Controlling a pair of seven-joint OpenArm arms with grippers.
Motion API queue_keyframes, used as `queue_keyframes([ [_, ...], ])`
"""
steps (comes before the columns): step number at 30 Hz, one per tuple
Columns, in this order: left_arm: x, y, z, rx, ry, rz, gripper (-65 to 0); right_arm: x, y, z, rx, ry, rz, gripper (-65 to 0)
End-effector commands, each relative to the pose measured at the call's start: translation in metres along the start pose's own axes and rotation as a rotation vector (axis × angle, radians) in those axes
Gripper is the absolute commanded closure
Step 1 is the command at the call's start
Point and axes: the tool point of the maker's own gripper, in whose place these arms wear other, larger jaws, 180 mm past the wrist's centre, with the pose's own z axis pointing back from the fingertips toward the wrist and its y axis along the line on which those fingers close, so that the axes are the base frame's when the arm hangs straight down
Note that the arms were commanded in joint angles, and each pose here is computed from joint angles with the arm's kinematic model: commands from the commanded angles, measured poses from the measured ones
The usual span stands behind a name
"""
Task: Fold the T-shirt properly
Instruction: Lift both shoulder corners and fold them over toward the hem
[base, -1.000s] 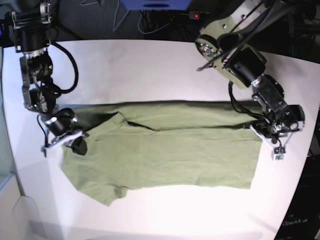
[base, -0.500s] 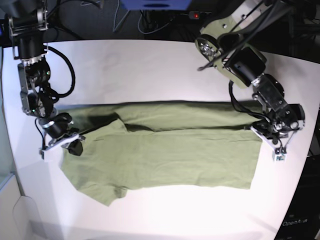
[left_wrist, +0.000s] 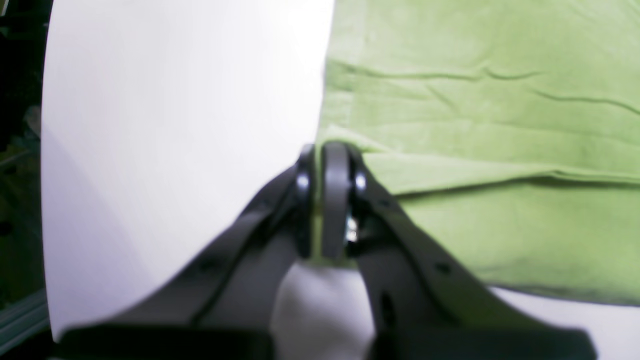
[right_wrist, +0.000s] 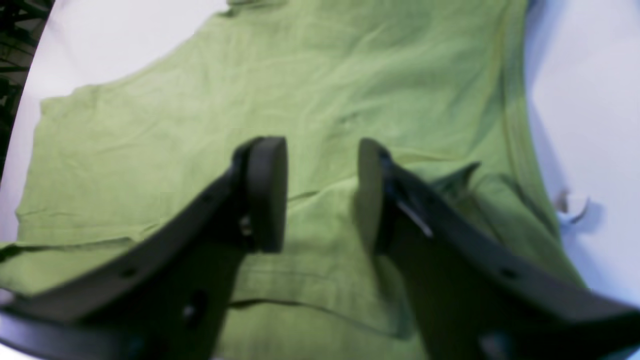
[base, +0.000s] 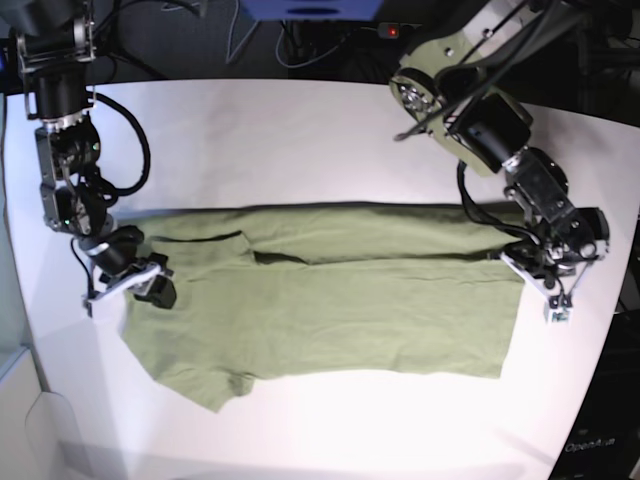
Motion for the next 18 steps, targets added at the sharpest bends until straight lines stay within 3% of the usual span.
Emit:
queue_keyframes([
  [1, 0.020, 0.006, 0.006, 0.015, -0.057, 0.008, -2.7, 0.025, 0.003, 0.001, 0.010, -0.061, 0.006, -30.0],
  [4, 0.015, 0.005, 0.005, 0.015, -0.046, 0.005, -3.5, 0.022, 0.001, 0.002, 0.007, -0.054, 0.005, -40.9],
  [6, 0.013, 0.006, 0.004, 0.017, -0.043, 0.006, -9.1, 0.020, 0.000, 0.003, 0.003, -0.052, 0.003, -46.0],
  [10, 0.013, 0.006, 0.004, 0.017, -0.045, 0.008, -29.9, 0.012, -0.003, 0.006, -0.003, -0.045, -0.002, -47.4],
  [13, 0.014, 0.006, 0.006, 0.006, -0.064, 0.022, -39.4, 0.010, -0.004, 0.007, -0.003, -0.041, -0.004, -47.3],
  [16, 0.012, 0.005, 0.006, -0.016, -0.081, 0.040, -43.8, 0.009, -0.005, 0.007, -0.005, -0.035, -0.003, -47.3],
  [18, 0.013, 0.010, 0.007, -0.017, -0.088, 0.047, -41.1, 0.003, -0.009, 0.011, -0.014, -0.026, -0.001, -47.3],
])
